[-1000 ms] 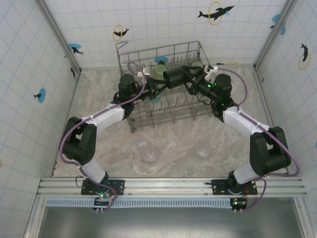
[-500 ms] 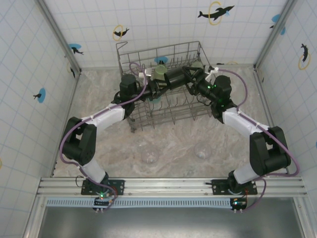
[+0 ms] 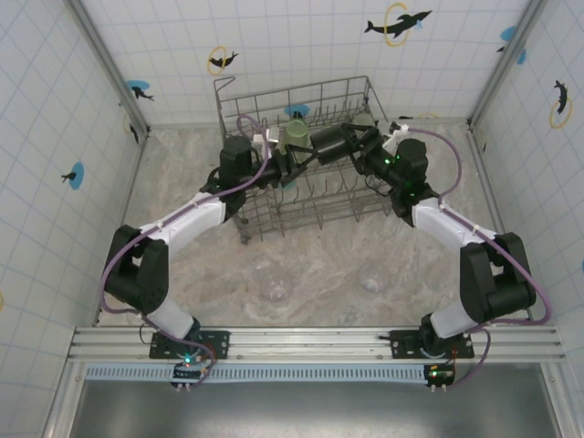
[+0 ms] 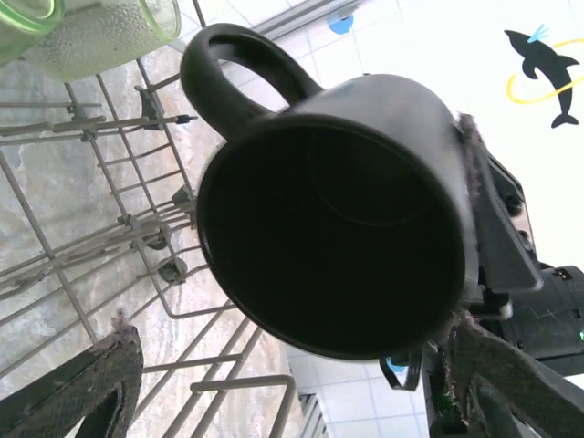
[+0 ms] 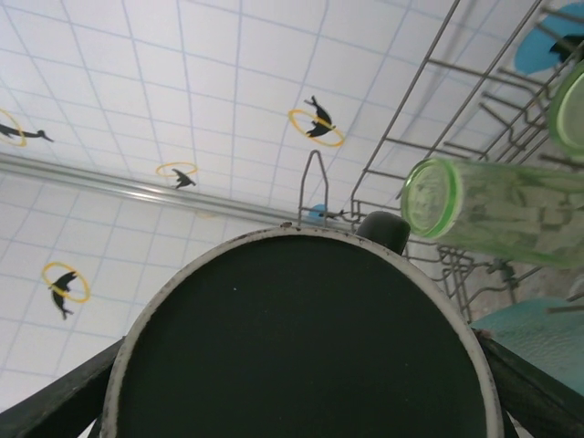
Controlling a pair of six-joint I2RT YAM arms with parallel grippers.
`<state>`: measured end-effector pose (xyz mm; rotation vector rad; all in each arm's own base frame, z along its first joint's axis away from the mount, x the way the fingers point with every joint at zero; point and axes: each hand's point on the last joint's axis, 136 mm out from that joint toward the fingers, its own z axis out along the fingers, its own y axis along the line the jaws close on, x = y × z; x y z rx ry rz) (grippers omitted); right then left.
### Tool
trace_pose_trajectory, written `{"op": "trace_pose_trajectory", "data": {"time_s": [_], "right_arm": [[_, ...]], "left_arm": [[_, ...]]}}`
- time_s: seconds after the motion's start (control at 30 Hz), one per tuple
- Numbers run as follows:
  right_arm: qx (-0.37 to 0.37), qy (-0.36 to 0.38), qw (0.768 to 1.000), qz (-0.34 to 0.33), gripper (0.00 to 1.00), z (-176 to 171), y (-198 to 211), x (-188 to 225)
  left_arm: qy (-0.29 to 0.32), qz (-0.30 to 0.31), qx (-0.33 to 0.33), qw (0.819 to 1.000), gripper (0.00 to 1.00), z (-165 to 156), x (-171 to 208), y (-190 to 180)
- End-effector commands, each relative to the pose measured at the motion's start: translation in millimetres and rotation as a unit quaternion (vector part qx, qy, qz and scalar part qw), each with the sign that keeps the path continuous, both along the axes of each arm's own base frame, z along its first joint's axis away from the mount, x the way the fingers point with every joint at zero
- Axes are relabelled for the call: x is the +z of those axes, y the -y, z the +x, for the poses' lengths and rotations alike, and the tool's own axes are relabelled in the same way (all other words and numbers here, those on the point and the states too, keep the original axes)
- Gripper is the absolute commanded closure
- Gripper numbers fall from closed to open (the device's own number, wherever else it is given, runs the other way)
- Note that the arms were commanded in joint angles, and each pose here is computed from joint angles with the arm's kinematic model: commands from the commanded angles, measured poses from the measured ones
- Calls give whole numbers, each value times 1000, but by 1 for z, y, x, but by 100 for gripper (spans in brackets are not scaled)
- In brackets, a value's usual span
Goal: Load the cups into the dish rack
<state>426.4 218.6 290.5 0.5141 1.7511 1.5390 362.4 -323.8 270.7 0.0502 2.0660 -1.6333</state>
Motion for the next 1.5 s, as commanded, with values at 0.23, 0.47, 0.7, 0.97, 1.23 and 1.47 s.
{"op": "trace_pose_trajectory", "data": {"time_s": [0.23,0.47,0.7,0.97,1.23,1.47], "right_arm": [[-55,80,992,-82,100,21,12,29],[-77,90,981,-156,100,38,10,18],[-112,98,951,-270,100,50,2,4],[-110,105,932,-329,100,41,-29,-11],[-118,120,909,-382,100,36,-42,-11],[-135,146,889,-412,100,35,-43,12]], "left_arm": [[28,77,78,994,3,-3,-11,-40],[34,133,142,980,3,3,-19,-72],[68,203,216,953,3,6,-13,-108],[77,214,212,950,3,6,-11,-110],[94,185,202,957,3,3,11,-103],[125,147,205,960,3,-8,53,-105]]}}
